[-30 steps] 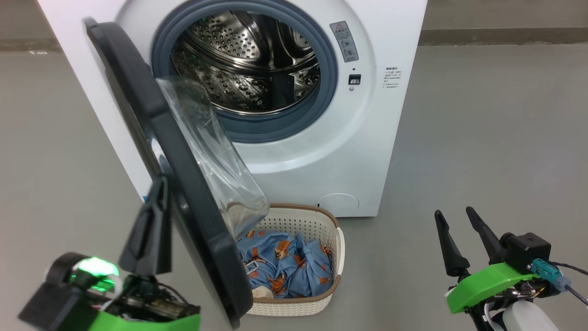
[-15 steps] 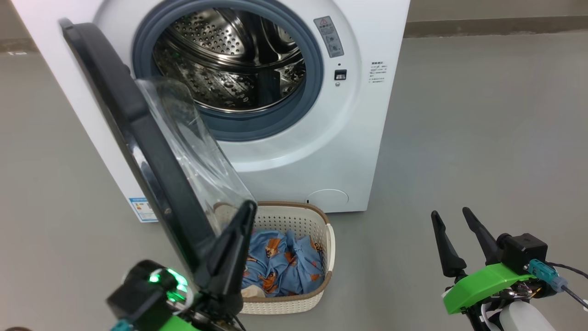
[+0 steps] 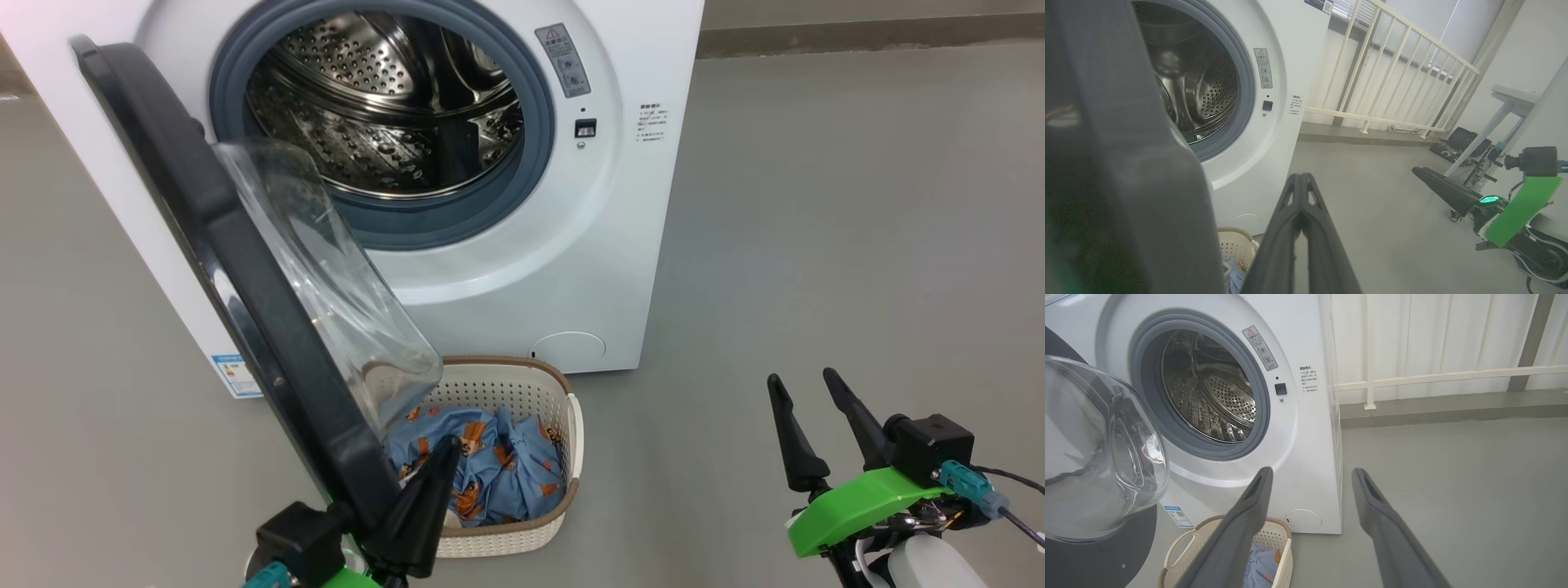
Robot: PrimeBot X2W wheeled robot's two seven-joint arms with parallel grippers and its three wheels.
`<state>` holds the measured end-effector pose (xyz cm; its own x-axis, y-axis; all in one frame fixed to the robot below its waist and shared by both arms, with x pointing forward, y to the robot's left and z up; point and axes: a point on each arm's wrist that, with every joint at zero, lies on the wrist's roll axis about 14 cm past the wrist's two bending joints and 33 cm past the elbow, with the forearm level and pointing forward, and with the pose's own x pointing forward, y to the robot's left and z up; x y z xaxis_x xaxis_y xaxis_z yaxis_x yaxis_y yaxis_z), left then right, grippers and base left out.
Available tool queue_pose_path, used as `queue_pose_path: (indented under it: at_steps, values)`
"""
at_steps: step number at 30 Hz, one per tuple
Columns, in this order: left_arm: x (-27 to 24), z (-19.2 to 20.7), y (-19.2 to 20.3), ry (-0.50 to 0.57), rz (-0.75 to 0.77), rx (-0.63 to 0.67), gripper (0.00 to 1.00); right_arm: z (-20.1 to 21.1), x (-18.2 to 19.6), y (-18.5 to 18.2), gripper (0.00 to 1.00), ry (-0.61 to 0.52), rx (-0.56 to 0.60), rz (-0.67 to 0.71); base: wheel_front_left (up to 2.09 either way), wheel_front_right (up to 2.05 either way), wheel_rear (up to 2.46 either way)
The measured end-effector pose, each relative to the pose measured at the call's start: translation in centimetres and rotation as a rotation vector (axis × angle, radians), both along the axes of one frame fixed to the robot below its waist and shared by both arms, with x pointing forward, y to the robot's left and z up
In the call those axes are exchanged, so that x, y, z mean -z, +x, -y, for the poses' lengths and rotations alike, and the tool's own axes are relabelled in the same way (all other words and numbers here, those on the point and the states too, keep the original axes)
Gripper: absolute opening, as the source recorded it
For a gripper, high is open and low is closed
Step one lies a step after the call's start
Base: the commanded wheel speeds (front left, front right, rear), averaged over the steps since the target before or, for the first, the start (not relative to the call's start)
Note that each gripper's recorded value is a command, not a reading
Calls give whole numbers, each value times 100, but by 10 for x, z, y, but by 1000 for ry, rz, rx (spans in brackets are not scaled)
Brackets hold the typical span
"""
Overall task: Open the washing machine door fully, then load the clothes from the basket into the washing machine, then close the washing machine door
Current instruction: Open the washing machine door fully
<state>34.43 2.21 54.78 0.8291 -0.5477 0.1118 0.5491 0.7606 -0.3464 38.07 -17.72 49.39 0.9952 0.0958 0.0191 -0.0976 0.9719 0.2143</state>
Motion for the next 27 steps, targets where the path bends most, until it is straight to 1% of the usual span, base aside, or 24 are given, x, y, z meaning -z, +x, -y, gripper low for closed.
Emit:
queue_pose_path:
  at_steps: [2, 7, 14, 21, 27]
  values:
    - [9, -4, 2, 8, -25, -14, 0, 0, 0, 0, 100, 1, 0, 0, 0, 0, 0]
    - [18, -23, 11, -3, -53, -109, 0, -3, 1, 1, 100, 3, -5, -2, 0, 0, 0]
    - [20, -29, 13, -15, -63, -138, 0, -10, 3, 5, 100, 2, -26, -9, 0, 0, 0]
    - [20, -43, 10, -27, -65, -183, 0, -27, 4, 12, 100, 5, -72, -14, 0, 0, 0]
    - [22, -65, 5, -18, -66, -244, 0, -47, 5, 19, 100, 8, -126, -17, 0, 0, 0]
